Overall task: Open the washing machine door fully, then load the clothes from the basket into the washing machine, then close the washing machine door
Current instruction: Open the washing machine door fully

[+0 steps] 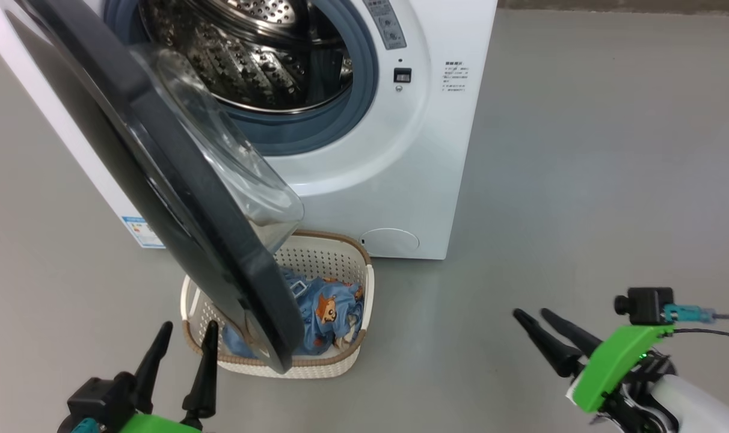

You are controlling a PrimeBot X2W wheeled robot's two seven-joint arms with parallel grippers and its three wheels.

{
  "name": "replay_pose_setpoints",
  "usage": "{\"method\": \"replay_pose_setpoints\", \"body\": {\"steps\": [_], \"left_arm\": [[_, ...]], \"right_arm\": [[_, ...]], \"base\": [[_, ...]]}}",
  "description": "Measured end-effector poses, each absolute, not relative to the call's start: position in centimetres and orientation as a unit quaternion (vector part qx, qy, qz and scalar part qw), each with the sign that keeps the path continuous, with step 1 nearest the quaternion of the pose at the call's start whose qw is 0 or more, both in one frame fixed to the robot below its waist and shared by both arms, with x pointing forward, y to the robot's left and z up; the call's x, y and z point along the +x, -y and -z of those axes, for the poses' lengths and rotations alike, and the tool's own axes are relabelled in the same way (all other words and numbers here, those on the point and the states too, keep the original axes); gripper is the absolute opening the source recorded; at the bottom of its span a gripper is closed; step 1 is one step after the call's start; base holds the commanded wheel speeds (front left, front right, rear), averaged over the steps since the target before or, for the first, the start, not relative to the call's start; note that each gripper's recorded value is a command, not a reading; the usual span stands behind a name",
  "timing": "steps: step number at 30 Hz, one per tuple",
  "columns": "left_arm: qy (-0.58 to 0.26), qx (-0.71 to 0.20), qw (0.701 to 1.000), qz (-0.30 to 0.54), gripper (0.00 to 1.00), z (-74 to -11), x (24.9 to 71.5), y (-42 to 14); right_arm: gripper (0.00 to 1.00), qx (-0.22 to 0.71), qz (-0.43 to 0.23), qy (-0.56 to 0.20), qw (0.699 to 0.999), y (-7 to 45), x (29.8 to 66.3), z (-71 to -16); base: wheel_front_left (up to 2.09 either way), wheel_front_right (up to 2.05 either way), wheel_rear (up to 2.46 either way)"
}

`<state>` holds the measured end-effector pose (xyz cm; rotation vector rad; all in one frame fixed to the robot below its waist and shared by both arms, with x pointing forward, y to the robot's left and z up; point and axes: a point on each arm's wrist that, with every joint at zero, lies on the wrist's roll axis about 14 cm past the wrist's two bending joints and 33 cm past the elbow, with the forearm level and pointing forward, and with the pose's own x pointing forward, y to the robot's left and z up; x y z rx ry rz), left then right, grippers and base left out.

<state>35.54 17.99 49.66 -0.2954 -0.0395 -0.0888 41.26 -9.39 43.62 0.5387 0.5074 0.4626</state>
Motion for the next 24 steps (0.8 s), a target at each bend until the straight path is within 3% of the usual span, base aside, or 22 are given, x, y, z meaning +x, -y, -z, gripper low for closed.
{"method": "replay_pose_setpoints", "body": {"steps": [8,16,24], "left_arm": [[0.021,-0.148,0.988,0.044,1.0,-49.7,35.1,-18.0],[0.018,-0.15,0.988,0.042,1.0,-49.5,34.8,-18.0],[0.019,-0.148,0.988,0.037,1.0,-49.5,34.6,-18.3]], "right_arm": [[1.0,0.148,-0.193,-0.207,0.948,13.7,40.7,-42.0],[1.0,0.125,-0.136,-0.121,0.975,17.3,42.9,-45.1],[1.0,0.109,-0.076,-0.057,0.989,19.6,40.9,-46.3]], "base": [[0.0,0.0,0.0],[0.0,0.0,0.0],[0.0,0.0,0.0]]}}
